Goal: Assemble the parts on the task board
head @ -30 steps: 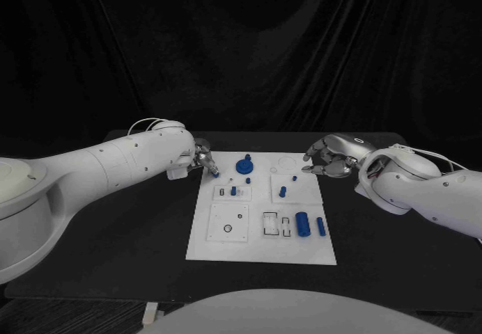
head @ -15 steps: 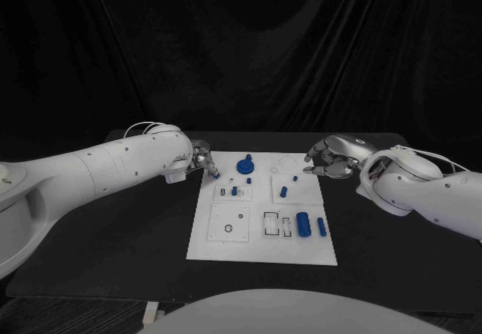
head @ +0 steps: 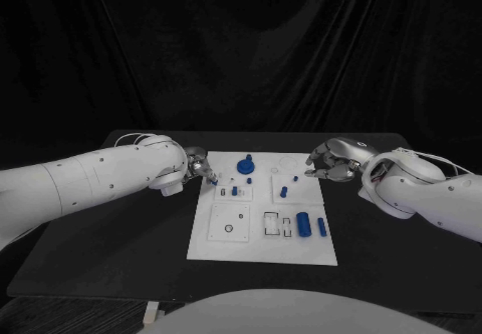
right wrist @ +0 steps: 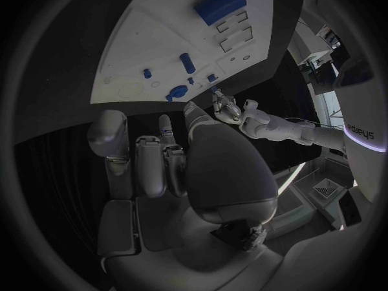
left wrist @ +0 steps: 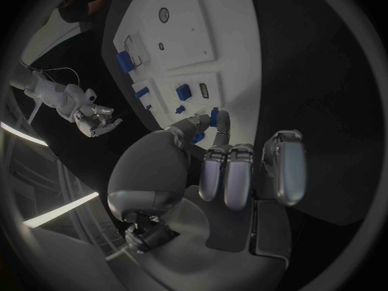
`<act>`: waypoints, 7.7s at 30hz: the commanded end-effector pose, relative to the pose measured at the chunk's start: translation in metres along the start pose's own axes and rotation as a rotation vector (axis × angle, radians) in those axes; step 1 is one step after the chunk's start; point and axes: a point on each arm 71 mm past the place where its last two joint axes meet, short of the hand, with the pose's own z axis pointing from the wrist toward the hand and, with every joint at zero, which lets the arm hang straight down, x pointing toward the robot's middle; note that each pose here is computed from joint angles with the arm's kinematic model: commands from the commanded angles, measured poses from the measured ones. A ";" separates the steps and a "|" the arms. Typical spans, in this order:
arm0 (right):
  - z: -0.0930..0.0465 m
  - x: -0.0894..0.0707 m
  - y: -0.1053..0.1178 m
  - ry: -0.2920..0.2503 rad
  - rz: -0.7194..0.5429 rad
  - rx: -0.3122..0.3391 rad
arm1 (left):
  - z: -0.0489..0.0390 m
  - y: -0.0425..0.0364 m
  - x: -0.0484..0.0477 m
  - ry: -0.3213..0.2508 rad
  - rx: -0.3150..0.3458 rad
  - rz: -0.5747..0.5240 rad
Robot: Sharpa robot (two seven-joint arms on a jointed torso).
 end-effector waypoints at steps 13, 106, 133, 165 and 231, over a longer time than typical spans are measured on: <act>-0.003 0.008 -0.003 0.030 0.008 0.035 | -0.0145 -0.0085 0.0116 -0.037 -0.020 -0.009; 0.001 0.010 -0.002 0.015 0.009 0.028 | -0.0012 -0.0131 0.0382 0.057 0.014 0.020; 0.002 0.011 -0.001 0.014 0.010 0.027 | 0.0028 -0.0094 0.0381 0.085 -0.018 0.035; 0.001 0.013 -0.001 0.022 0.011 0.026 | 0.0034 -0.0116 0.0368 0.062 0.007 0.024; 0.003 0.015 0.000 0.036 0.011 0.038 | -0.0231 -0.0250 -0.0028 0.025 0.104 0.014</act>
